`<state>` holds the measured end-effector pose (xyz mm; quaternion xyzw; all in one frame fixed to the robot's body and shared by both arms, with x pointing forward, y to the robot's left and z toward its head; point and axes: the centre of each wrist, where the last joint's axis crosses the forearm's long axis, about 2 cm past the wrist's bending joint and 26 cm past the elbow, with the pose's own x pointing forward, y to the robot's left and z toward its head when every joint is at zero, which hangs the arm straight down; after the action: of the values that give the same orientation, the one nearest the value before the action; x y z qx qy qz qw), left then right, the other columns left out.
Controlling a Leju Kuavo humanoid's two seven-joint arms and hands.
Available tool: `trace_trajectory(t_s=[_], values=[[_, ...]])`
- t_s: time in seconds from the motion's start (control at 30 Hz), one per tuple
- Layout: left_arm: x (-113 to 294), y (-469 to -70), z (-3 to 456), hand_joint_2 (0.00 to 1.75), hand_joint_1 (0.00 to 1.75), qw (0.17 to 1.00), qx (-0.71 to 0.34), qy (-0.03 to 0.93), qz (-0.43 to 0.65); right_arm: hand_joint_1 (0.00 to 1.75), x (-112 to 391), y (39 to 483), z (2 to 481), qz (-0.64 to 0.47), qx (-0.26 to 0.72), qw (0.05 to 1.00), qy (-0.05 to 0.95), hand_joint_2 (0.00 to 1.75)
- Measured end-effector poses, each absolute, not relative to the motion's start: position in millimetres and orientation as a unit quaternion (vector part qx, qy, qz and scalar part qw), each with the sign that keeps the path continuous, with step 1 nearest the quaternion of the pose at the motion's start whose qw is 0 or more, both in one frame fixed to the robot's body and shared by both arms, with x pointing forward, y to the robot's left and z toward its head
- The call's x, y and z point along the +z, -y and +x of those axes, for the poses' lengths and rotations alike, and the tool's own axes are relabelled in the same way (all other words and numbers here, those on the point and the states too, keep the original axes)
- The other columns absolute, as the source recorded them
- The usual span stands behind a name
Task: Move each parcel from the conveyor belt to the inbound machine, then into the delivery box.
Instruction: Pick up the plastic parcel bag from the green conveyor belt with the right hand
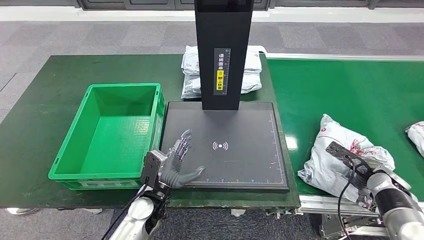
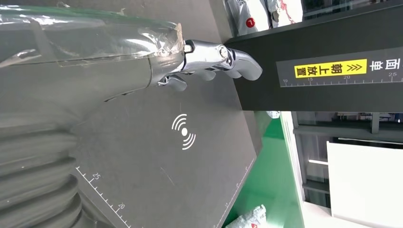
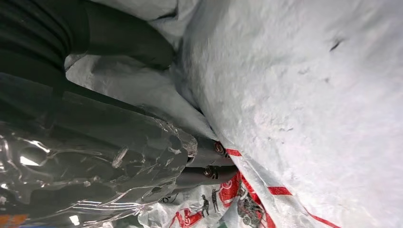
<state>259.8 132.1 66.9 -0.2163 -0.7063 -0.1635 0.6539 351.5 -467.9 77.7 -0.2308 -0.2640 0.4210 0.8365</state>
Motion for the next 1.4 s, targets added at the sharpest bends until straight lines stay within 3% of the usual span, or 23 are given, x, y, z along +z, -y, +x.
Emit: trace_trajectory(t_s=[0.03, 0.7, 0.87, 1.13, 1.4], values=[[67.1, -131.7, 260.0, 1.75, 0.0, 0.654, -0.164, 0.706, -0.216, 1.75, 77.4, 465.6, 352.2, -0.228, 0.423, 0.835, 0.267, 1.75], [67.7, -130.6, 260.3, 1.75, 0.0, 0.653, -0.17, 0.706, -0.214, 1.75, 80.0, 431.3, 369.0, -0.224, 0.401, 0.829, 0.32, 1.75], [70.5, -130.5, 260.9, 1.75, 0.0, 0.651, -0.17, 0.709, -0.211, 1.75, 80.6, 416.4, 374.3, -0.152, 0.298, 0.844, 0.419, 1.75], [72.6, -128.4, 261.0, 1.75, 0.0, 0.647, -0.166, 0.716, -0.203, 1.75, 90.3, 381.2, 385.0, 0.063, 0.033, 0.812, 0.579, 1.75], [70.5, -126.7, 256.9, 1.75, 0.0, 0.649, -0.164, 0.715, -0.204, 1.75, 98.7, 361.0, 380.0, 0.139, -0.06, 0.768, 0.623, 1.75]])
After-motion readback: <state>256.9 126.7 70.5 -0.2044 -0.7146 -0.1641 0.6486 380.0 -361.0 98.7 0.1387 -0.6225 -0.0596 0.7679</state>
